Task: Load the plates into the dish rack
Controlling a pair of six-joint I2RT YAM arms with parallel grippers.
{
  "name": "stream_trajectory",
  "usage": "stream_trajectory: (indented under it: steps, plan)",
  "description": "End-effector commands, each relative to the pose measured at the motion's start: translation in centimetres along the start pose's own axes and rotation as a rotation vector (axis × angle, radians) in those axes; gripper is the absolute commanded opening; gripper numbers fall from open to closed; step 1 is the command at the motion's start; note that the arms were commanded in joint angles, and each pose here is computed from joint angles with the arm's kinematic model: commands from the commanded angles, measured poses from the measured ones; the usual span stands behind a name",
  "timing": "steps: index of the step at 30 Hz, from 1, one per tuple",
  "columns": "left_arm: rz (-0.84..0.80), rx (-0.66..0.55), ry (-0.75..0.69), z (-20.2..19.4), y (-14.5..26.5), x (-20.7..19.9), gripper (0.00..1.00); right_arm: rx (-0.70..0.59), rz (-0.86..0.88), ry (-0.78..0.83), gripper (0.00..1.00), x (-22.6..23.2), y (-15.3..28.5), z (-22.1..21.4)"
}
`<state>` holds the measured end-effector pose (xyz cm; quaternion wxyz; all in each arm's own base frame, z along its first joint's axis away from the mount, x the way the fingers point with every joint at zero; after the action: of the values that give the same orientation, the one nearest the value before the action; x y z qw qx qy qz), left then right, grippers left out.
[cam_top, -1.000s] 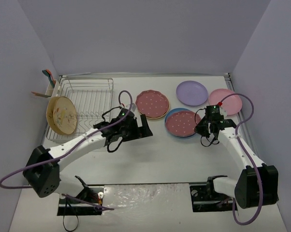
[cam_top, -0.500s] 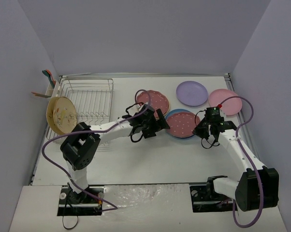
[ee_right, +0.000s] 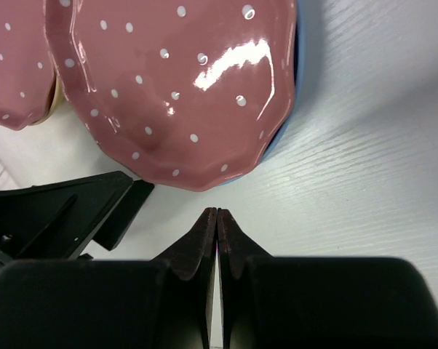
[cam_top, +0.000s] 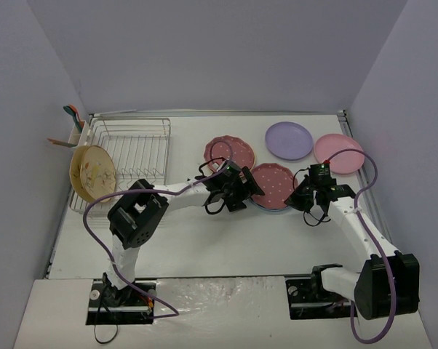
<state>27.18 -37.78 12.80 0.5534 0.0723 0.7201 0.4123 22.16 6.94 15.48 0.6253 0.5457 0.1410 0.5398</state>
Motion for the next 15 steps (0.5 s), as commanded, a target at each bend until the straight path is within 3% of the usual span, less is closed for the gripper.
stream_trajectory:
  steps: [1,5,15]
  plan:
    - [-0.163,0.019,0.003,-0.4,1.4,-4.5,0.83,-0.005,0.089,0.009,0.00,1.2,0.5,0.2]
    - [-0.143,0.006,-0.021,-0.4,1.9,-3.9,0.82,-0.050,0.047,0.080,0.01,0.7,0.4,0.8]
    - [0.059,-0.206,-0.293,1.1,8.5,-1.1,0.83,-0.132,-0.206,0.268,0.42,0.0,-2.0,4.7]
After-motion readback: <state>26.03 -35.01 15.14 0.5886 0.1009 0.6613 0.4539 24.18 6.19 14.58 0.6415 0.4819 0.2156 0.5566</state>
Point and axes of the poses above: each gripper's point midway between its finger pads, its own y axis back along the fingers, its own x axis along the line the jaws close on, z = x × y, the point moved 8 cm from there along y, back along the fingers, and after that the axes turned 11 degrees about y, right-handed, at the moved point
